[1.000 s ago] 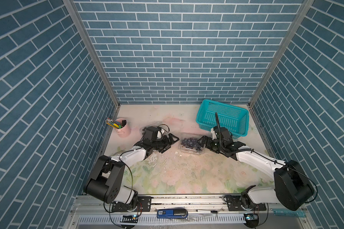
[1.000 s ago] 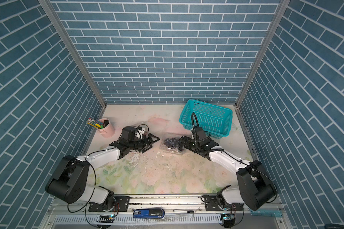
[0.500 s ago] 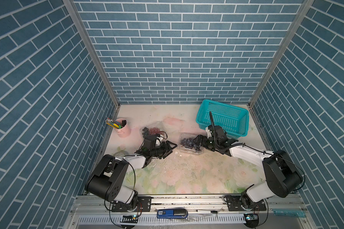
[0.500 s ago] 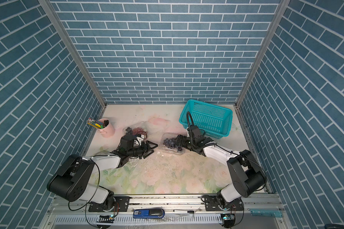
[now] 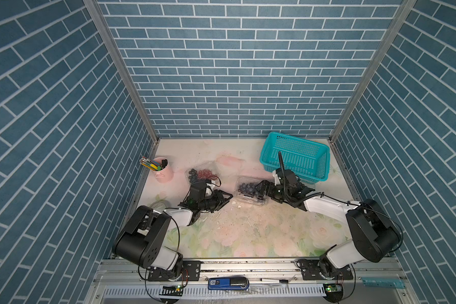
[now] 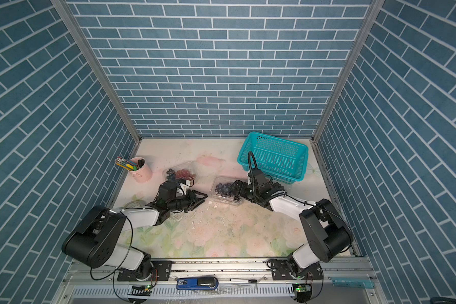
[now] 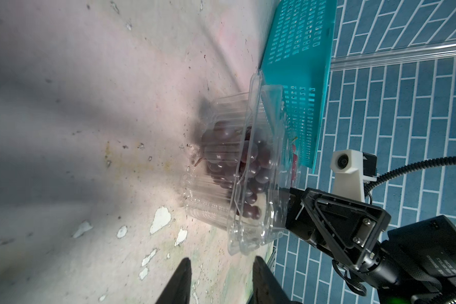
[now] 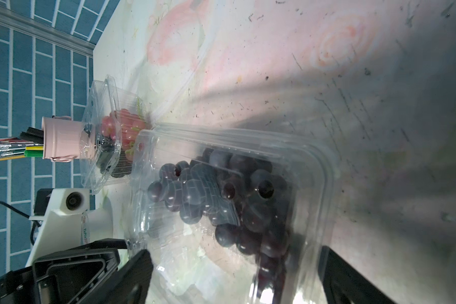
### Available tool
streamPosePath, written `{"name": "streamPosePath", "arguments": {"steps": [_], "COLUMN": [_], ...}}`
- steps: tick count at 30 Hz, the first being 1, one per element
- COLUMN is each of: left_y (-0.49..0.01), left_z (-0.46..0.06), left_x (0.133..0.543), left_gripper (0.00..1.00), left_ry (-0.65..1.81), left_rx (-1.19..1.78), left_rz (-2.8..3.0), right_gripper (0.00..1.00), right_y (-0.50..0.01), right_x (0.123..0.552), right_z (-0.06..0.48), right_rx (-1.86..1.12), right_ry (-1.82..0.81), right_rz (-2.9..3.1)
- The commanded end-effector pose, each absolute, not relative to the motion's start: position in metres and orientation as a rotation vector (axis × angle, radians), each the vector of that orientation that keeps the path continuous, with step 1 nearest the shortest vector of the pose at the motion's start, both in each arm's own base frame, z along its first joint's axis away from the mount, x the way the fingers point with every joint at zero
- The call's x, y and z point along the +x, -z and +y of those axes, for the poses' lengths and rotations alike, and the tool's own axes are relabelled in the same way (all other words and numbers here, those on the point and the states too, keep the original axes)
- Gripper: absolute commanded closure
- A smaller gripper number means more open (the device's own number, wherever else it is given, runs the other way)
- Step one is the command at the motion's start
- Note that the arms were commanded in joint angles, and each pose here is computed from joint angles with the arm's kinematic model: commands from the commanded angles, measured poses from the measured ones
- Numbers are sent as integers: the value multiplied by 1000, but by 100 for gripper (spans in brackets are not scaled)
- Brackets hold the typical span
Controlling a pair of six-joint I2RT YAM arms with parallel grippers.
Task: Pack grapes into containers
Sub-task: Close the packing box at the center of the board.
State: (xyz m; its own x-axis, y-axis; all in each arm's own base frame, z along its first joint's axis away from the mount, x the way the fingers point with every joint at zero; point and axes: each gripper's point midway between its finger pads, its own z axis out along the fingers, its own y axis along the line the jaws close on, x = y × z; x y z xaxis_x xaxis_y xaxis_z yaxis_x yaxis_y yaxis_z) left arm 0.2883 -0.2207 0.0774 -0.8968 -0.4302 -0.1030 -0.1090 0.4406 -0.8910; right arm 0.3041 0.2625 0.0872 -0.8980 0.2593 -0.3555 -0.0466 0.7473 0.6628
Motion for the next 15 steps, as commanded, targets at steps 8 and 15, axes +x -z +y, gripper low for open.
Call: {"name": "streamPosePath", "arguments": {"steps": [8, 15], "left_y": [-79, -77], "left_z": [-230, -238], "left_x": [304, 306], "left_gripper": [64, 67], "left_ry": [1436, 1442], "left_rx": [-427, -405], "left_rz": [2360, 2357], "right_gripper": [2, 1], "right_y": [-87, -87], "right_x": [303, 303], "right_z": [265, 266], "right_rx": [187, 187], "right_ry": [-997, -1000], "right_rz": [2512, 2513]}}
